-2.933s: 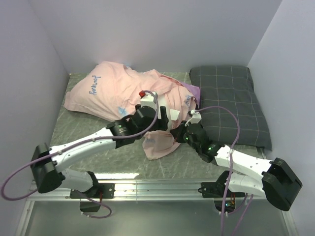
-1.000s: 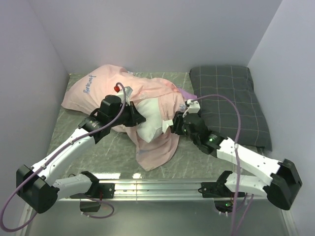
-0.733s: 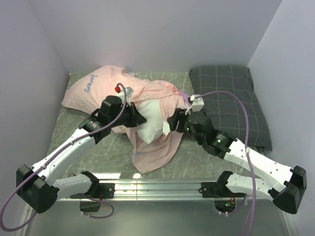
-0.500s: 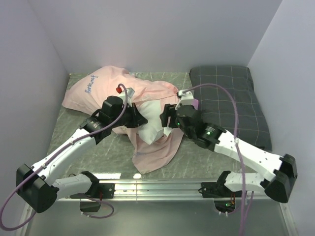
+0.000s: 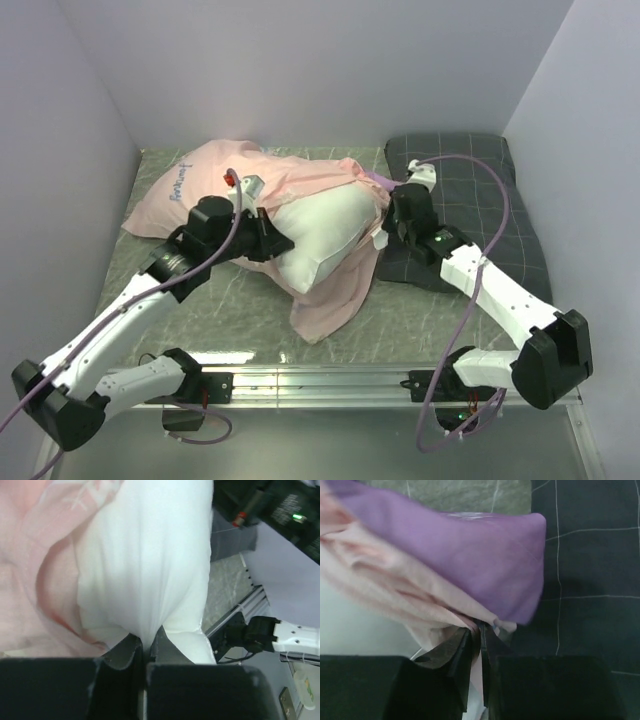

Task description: Remove the pillowcase from the pillow

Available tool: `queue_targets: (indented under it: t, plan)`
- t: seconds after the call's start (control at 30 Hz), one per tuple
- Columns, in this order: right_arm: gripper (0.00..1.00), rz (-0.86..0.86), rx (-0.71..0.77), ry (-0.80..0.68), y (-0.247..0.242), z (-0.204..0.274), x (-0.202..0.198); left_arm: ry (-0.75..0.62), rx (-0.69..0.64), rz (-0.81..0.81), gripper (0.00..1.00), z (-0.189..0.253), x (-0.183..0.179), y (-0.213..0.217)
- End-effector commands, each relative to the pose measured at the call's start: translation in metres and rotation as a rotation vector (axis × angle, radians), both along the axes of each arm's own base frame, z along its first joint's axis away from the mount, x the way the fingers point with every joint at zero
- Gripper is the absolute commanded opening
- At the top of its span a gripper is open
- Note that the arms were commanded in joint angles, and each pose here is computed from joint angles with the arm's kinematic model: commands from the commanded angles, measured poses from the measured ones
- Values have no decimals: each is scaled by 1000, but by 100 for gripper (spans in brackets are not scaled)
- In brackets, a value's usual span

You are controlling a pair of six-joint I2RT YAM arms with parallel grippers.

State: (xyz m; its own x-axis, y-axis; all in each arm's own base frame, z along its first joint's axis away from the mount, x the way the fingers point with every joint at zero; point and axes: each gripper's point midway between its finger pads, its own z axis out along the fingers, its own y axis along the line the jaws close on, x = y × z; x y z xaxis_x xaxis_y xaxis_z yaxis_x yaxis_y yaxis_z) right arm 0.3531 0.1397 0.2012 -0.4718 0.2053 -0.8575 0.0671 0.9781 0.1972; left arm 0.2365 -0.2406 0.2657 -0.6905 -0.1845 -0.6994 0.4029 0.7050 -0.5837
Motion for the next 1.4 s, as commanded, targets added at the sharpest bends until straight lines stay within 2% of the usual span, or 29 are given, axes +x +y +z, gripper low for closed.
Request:
queue_targets:
  t: [0.0,0.1,0.13,0.33,0.37,0.53,0.63,0.8,0.9,0.93,0.97,1.0,1.03,1.07,1.1,1.13,1.2,1.23,1.3,1.33,1.37]
  plan:
    - [17,-16,90,-47,-19,4,25,-209,-133,-87,0,89,-27,4]
    - [15,6,172,-43,-24,-1,45,-238,-127,-116,1,105,-41,11]
    - [14,85,225,-30,-12,-1,47,-251,-124,-127,0,108,-45,13]
    - [11,121,362,-22,-13,1,82,-313,-142,-204,0,135,-70,19]
    - [10,148,389,16,-6,-9,85,-316,-147,-214,1,136,-73,19]
    - [8,189,457,40,10,-20,101,-362,-174,-233,1,153,-83,23]
    - [8,254,503,64,38,-30,95,-416,-220,-204,0,169,-81,25]
    - [9,364,402,82,114,-49,61,-515,-377,-114,0,211,-56,16]
    - [19,409,452,61,135,-57,40,-514,-430,19,0,223,-24,16]
    - [27,422,483,62,143,-55,31,-546,-468,59,1,234,-12,15]
    - [29,427,492,81,141,-67,21,-554,-482,165,1,237,5,25]
    - [32,434,514,53,143,-61,19,-555,-503,202,0,238,14,25]
    - [40,432,531,27,142,-51,12,-532,-487,218,1,230,30,17]
    - [44,425,527,34,138,-56,4,-520,-470,288,0,226,45,20]
    - [47,421,522,30,136,-55,-1,-514,-472,296,1,230,51,18]
    - [52,436,522,1,137,-41,-9,-476,-439,290,1,214,67,4]
    - [56,409,498,11,129,-45,-22,-445,-437,261,0,201,76,-9]
    - [58,418,509,-29,128,-26,-30,-424,-429,253,0,189,84,-18]
    - [59,407,485,-35,122,-27,-49,-399,-421,259,0,169,92,-24]
    - [62,414,498,-95,117,-4,-58,-380,-405,262,0,156,98,-28]
    - [63,397,484,-105,110,-5,-64,-367,-392,263,0,147,102,-31]
